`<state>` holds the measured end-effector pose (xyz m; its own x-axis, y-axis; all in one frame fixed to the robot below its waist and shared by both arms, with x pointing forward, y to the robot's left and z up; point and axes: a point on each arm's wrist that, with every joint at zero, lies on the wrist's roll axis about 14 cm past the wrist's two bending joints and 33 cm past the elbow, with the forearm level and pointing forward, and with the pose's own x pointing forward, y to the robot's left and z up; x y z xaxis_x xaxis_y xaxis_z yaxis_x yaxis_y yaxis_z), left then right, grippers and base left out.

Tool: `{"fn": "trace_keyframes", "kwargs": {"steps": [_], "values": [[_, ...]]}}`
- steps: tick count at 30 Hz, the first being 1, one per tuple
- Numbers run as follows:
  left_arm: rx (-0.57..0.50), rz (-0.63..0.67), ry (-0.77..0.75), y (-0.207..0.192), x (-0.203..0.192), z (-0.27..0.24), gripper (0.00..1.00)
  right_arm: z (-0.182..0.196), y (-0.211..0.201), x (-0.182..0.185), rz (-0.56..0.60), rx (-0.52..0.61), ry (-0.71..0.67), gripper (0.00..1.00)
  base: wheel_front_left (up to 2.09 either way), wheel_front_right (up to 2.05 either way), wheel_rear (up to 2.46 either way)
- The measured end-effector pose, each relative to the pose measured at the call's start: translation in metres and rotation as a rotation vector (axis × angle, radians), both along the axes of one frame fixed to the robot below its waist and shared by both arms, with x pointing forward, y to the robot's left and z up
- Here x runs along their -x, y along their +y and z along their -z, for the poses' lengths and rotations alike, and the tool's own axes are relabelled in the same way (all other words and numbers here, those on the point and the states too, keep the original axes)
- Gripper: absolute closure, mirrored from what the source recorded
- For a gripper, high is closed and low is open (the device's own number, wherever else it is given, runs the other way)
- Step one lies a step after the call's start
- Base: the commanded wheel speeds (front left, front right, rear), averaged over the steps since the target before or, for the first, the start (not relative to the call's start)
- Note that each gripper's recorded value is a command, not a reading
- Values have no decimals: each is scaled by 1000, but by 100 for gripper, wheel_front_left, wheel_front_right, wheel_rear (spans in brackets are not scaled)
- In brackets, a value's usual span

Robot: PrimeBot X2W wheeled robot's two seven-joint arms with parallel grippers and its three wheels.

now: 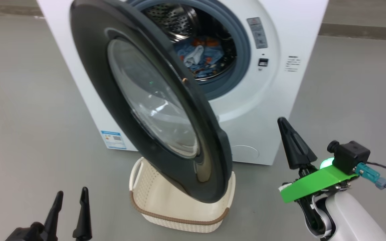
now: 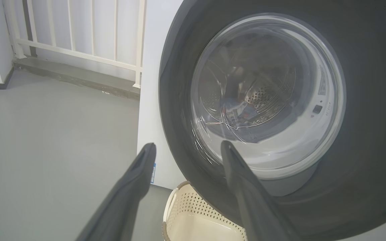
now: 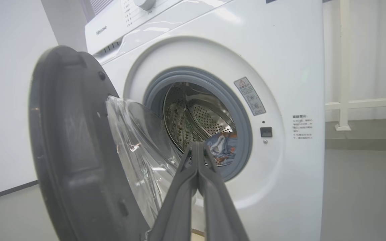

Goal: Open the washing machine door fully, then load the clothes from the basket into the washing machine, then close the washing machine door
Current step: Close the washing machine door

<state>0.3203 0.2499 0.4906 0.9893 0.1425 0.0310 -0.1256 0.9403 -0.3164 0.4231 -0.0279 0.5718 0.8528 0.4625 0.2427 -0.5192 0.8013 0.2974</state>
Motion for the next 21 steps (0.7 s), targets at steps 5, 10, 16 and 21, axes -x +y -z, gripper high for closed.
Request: {"fn": "trace_keyframes", "kwargs": {"steps": [5,10,16,21], "values": [[9,-40,11,9,13,4,0,-47,25,6,-71,-71,-124,100,0,0,0],[16,-61,14,15,21,6,0,-94,44,25,-147,-149,-255,100,0,0,0],[19,-62,19,14,23,8,0,-115,77,63,-292,-147,-345,100,0,0,0],[17,-59,11,14,20,5,0,-86,105,82,-403,-49,-308,100,0,0,0]]}}
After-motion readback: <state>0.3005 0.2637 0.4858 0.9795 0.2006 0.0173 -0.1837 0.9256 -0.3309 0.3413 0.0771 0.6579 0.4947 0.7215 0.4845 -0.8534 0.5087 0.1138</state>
